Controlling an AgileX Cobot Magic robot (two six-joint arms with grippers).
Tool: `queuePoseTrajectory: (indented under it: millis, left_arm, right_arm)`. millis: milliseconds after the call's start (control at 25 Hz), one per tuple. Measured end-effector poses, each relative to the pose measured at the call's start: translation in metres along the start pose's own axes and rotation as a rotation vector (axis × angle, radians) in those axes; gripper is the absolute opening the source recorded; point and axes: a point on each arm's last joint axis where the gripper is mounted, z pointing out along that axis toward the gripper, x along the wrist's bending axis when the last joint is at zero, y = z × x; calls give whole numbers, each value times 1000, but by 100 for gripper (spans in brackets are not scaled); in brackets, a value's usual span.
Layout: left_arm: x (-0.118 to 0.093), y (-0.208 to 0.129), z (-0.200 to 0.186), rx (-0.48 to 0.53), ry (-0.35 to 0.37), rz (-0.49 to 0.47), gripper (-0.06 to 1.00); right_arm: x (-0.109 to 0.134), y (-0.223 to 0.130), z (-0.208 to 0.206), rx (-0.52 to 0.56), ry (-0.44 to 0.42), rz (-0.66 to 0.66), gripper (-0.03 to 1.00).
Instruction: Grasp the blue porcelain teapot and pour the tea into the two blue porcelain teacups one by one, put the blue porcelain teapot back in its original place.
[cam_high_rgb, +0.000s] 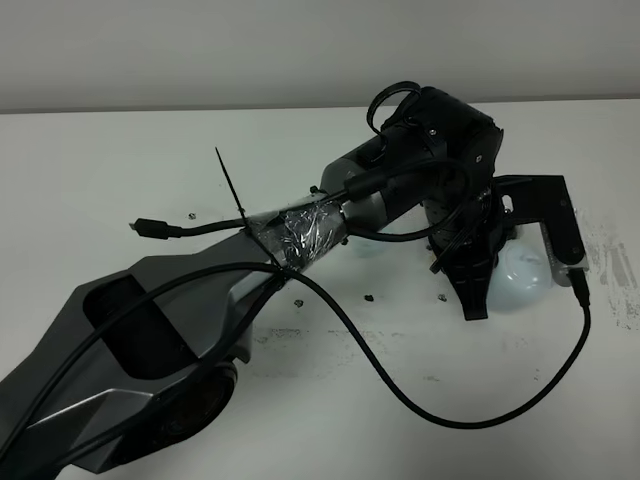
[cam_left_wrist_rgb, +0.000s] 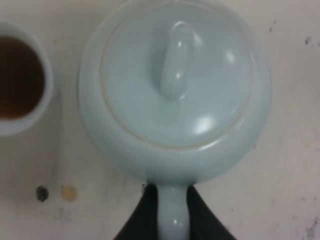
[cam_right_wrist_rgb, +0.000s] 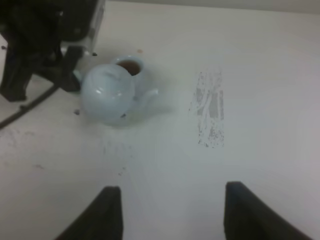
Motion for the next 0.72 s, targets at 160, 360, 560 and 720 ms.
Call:
queuePoseTrajectory:
  millis: [160, 360, 560, 720]
  left_arm:
    - [5, 4, -27, -1, 61, -22, 3]
    - [20, -2, -63, 22, 149, -55, 3]
    - [40, -17, -87, 15, 194, -121, 3]
    - [51, -27, -98, 17, 224, -149, 3]
  right_arm:
    - [0, 0, 0, 0, 0, 0, 48]
    - [0, 0, 0, 0, 0, 0, 48]
    - [0, 0, 0, 0, 0, 0, 48]
    - [0, 0, 0, 0, 0, 0, 48]
